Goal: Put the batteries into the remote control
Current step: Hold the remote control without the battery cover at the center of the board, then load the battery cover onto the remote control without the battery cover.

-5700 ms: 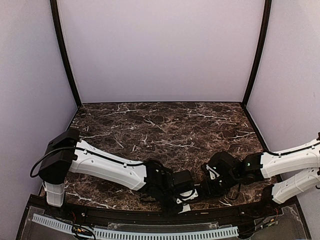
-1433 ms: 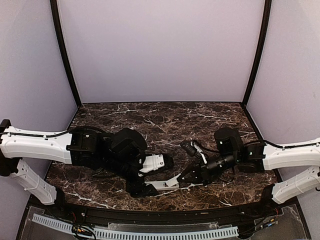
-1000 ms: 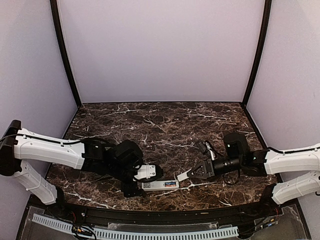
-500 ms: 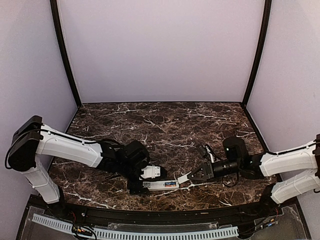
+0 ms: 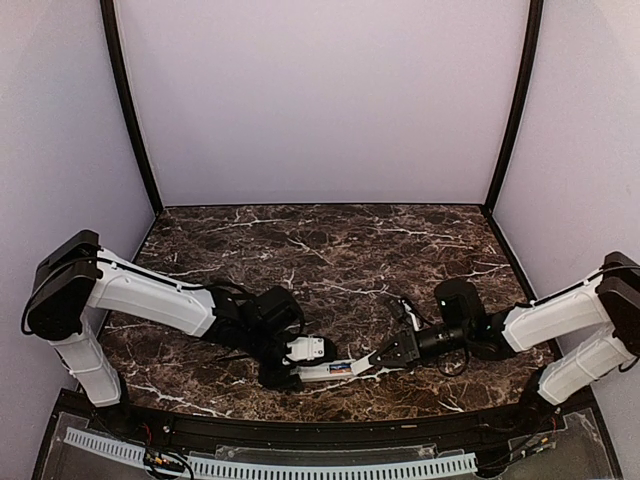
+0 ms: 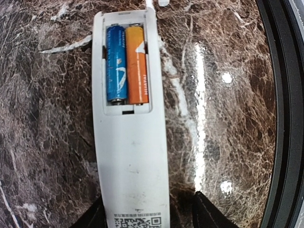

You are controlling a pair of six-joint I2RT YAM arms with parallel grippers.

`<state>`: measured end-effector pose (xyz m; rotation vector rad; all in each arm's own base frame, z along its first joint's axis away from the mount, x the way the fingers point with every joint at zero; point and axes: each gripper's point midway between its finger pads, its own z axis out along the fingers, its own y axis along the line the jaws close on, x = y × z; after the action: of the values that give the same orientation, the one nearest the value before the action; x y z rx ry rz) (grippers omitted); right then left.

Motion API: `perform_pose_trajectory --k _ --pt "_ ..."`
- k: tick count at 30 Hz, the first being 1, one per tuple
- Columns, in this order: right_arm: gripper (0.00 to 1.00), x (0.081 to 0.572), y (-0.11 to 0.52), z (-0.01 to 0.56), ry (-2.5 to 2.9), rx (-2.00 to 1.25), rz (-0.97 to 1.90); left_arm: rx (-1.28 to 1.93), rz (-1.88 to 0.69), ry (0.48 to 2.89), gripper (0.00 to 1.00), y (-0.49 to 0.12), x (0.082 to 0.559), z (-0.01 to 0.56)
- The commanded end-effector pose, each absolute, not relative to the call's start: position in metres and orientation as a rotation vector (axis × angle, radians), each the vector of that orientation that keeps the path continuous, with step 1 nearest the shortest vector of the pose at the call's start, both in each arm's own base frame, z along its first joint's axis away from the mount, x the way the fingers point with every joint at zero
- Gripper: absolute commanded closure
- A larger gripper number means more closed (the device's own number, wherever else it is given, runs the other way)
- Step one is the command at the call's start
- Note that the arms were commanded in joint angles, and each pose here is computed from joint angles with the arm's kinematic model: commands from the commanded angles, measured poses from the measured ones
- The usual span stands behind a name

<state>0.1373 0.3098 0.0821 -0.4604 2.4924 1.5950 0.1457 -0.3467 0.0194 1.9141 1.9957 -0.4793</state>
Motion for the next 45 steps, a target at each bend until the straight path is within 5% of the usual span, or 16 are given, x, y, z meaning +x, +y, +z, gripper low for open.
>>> perform_pose_trajectory --k 1,7,18,45 --pt "1.00 0.144 0.318 0.094 2.426 -0.475 1.648 1.861 -0.543 2.095 0.48 -0.349 0.140 0.023" --pt "1.00 0.146 0.321 0.088 2.438 -0.443 1.677 1.787 -0.611 2.181 0.60 -0.355 0.134 0.031" --pt "1.00 0.152 0.331 0.084 2.439 -0.438 1.720 1.696 -0.600 2.390 0.58 -0.358 0.128 0.015" --pt "1.00 0.159 0.343 0.058 2.448 -0.288 1.851 1.695 -0.612 2.404 0.54 -0.361 0.128 0.008"
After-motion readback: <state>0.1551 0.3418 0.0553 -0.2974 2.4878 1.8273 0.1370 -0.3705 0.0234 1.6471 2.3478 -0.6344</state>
